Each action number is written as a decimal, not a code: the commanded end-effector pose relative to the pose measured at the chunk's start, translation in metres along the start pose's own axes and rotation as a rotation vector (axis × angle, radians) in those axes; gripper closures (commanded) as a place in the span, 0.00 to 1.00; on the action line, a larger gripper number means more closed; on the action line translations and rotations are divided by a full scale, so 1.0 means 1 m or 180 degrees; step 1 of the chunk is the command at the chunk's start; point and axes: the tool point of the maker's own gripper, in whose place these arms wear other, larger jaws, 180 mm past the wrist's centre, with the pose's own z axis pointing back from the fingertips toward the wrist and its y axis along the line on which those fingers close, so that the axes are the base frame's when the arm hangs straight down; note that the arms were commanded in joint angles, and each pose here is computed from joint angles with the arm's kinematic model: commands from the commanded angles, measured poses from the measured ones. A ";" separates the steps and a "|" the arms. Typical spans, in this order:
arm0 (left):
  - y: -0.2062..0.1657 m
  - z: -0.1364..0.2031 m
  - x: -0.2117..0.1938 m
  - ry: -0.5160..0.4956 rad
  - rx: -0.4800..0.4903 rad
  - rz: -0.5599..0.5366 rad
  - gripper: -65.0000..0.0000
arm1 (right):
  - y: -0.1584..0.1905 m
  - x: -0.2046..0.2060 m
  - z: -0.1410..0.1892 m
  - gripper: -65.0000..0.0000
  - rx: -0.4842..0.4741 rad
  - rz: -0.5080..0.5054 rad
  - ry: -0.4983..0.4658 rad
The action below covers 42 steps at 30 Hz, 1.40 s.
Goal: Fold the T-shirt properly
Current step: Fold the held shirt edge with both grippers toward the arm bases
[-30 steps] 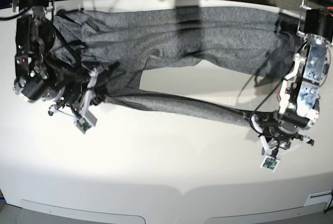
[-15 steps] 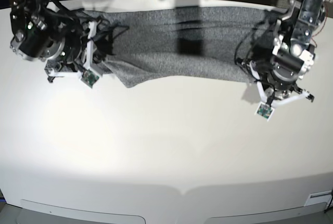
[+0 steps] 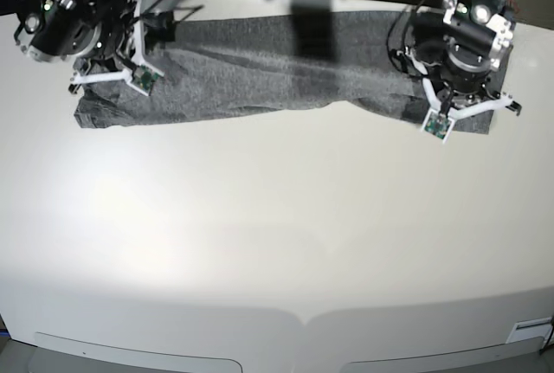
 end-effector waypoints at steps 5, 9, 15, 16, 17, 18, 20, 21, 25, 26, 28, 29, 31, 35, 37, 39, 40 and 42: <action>0.011 0.004 0.006 -0.0156 0.0198 -0.0126 1.00 | 0.008 -0.003 0.003 1.00 0.0044 0.0031 -0.0043; 0.011 0.001 0.009 -0.0267 0.0212 -0.0148 1.00 | 0.013 0.007 0.002 1.00 0.0087 0.0019 -0.0251; 0.018 -0.010 0.024 -0.0480 0.0277 -0.0171 1.00 | 0.005 0.023 0.004 1.00 -0.0049 -0.0146 -0.0543; 0.023 -0.012 0.031 -0.0521 0.0314 -0.0164 1.00 | 0.000 0.025 0.004 1.00 -0.0123 -0.0192 -0.0586; 0.027 -0.012 0.038 -0.0574 0.0348 -0.0156 1.00 | -0.003 0.027 0.005 1.00 -0.0176 -0.0229 -0.0610; 0.031 -0.013 0.045 -0.0618 0.0381 -0.0149 1.00 | -0.006 0.026 0.005 1.00 -0.0225 -0.0248 -0.0602; 0.038 -0.014 0.052 -0.0618 0.0438 -0.0125 1.00 | -0.006 0.024 0.005 1.00 -0.0230 -0.0246 -0.0576; 0.039 -0.015 0.051 -0.0591 0.0446 -0.0120 1.00 | -0.006 0.023 0.004 1.00 -0.0227 -0.0250 -0.0559; 0.030 -0.019 0.035 -0.0475 0.0362 -0.0125 1.00 | -0.004 0.020 0.003 1.00 -0.0212 -0.0258 -0.0509; 0.027 -0.022 0.027 -0.0419 0.0341 -0.0143 1.00 | -0.003 0.021 0.003 1.00 -0.0200 -0.0272 -0.0514; 0.021 -0.030 0.007 -0.0274 0.0302 -0.0182 1.00 | -0.003 0.020 0.001 1.00 -0.0181 -0.0284 -0.0515; 0.020 -0.035 -0.003 -0.0191 0.0290 -0.0205 1.00 | -0.003 0.019 -0.001 1.00 -0.0175 -0.0296 -0.0509; 0.017 -0.046 -0.025 0.0009 0.0292 -0.0211 1.00 | -0.004 0.015 -0.005 1.00 -0.0157 -0.0332 -0.0487; 0.011 -0.057 -0.058 0.0375 0.0317 -0.0164 1.00 | -0.004 -0.003 -0.019 1.00 -0.0087 -0.0467 -0.0330; 0.009 -0.056 -0.063 0.0454 0.0329 -0.0179 1.00 | -0.004 -0.013 -0.026 1.00 -0.0050 -0.0538 -0.0241; 0.010 -0.055 -0.065 0.0487 0.0355 -0.0183 1.00 | -0.004 -0.021 -0.031 1.00 -0.0025 -0.0588 -0.0170; 0.010 -0.055 -0.066 0.0514 0.0359 -0.0185 1.00 | -0.004 -0.023 -0.033 1.00 -0.0016 -0.0606 -0.0145; 0.010 -0.055 -0.068 0.0555 0.0359 -0.0182 1.00 | -0.004 -0.027 -0.035 1.00 -0.0003 -0.0632 -0.0121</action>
